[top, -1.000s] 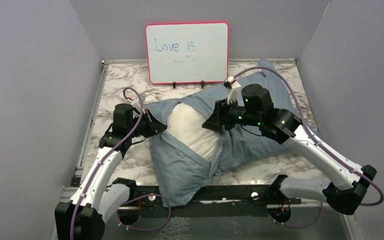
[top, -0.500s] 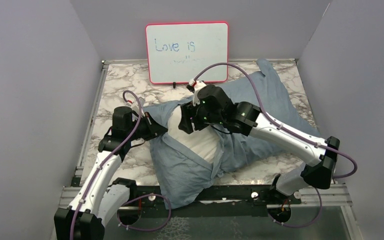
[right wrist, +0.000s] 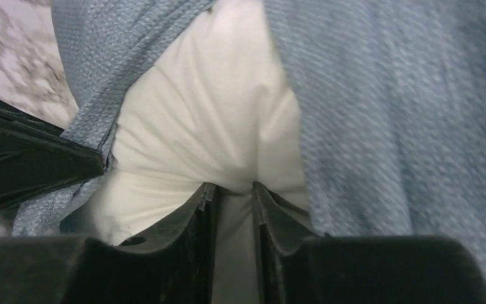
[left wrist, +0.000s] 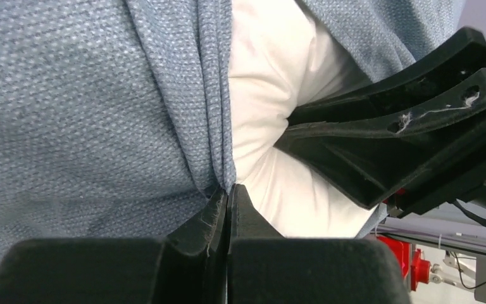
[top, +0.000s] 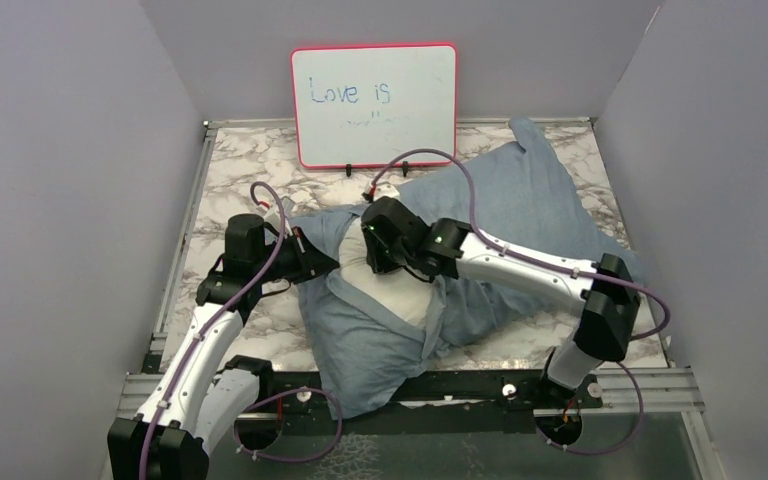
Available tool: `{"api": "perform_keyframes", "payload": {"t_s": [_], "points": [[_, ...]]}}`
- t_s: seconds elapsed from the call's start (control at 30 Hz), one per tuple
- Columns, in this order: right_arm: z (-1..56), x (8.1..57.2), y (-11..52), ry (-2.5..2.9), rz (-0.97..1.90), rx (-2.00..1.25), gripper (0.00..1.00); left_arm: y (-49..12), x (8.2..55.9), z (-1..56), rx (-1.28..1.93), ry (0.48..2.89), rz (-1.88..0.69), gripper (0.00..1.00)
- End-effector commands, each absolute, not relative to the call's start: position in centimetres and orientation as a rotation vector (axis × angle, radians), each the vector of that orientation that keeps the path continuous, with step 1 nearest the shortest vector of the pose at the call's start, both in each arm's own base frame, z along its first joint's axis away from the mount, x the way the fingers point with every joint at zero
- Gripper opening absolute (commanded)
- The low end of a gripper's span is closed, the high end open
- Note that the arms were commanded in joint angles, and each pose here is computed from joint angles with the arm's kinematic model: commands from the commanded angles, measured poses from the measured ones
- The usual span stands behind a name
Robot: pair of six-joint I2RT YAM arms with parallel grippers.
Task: Remove the pillowcase from the pillow
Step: Remove the pillow from the pillowcase.
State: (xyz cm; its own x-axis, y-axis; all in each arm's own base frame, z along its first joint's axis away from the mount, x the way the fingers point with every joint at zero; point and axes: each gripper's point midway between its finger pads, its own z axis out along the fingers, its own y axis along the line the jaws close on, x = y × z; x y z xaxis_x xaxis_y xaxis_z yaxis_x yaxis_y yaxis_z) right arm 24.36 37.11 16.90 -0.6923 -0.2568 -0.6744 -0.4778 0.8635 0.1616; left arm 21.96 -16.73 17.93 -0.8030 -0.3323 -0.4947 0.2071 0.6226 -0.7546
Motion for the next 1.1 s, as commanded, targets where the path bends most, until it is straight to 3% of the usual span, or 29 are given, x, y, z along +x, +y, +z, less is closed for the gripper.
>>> {"api": "perform_keyframes", "payload": {"t_s": [0.0, 0.17, 0.37, 0.53, 0.67, 0.77, 0.83, 0.97, 1.07], "points": [[15.6, 24.3, 34.1, 2.307, 0.408, -0.394, 0.21, -17.3, 20.5, 18.1, -0.054, 2.262, -1.197, 0.00], [18.2, 25.7, 31.8, 2.256, 0.331, -0.279, 0.01, -15.8, 21.2, 16.9, -0.138, 2.335, -1.044, 0.00], [17.5, 25.0, 31.3, 2.304, 0.399, -0.340, 0.01, -12.9, 23.1, 16.8, -0.224, 2.349, -0.786, 0.02], [15.6, 22.3, 33.1, 2.395, 0.564, -0.422, 0.03, -14.2, 24.7, 19.5, -0.055, 2.307, -0.837, 0.25], [14.6, 21.3, 33.8, 2.409, 0.636, -0.474, 0.09, -15.5, 26.1, 21.5, 0.082, 2.278, -0.842, 0.60], [14.3, 21.1, 33.8, 2.431, 0.629, -0.476, 0.09, -15.8, 27.3, 20.9, 0.139, 2.313, -0.772, 0.72], [14.1, 21.1, 33.7, 2.442, 0.620, -0.467, 0.10, -16.3, 27.8, 19.6, 0.187, 2.366, -0.729, 0.72], [14.1, 21.7, 33.2, 2.436, 0.575, -0.427, 0.13, -12.4, 29.1, 15.8, 0.085, 2.515, -0.308, 0.54], [13.7, 22.1, 32.0, 2.448, 0.495, -0.386, 0.12, -7.2, 30.0, 15.7, -0.105, 2.483, -0.043, 0.27]]}}
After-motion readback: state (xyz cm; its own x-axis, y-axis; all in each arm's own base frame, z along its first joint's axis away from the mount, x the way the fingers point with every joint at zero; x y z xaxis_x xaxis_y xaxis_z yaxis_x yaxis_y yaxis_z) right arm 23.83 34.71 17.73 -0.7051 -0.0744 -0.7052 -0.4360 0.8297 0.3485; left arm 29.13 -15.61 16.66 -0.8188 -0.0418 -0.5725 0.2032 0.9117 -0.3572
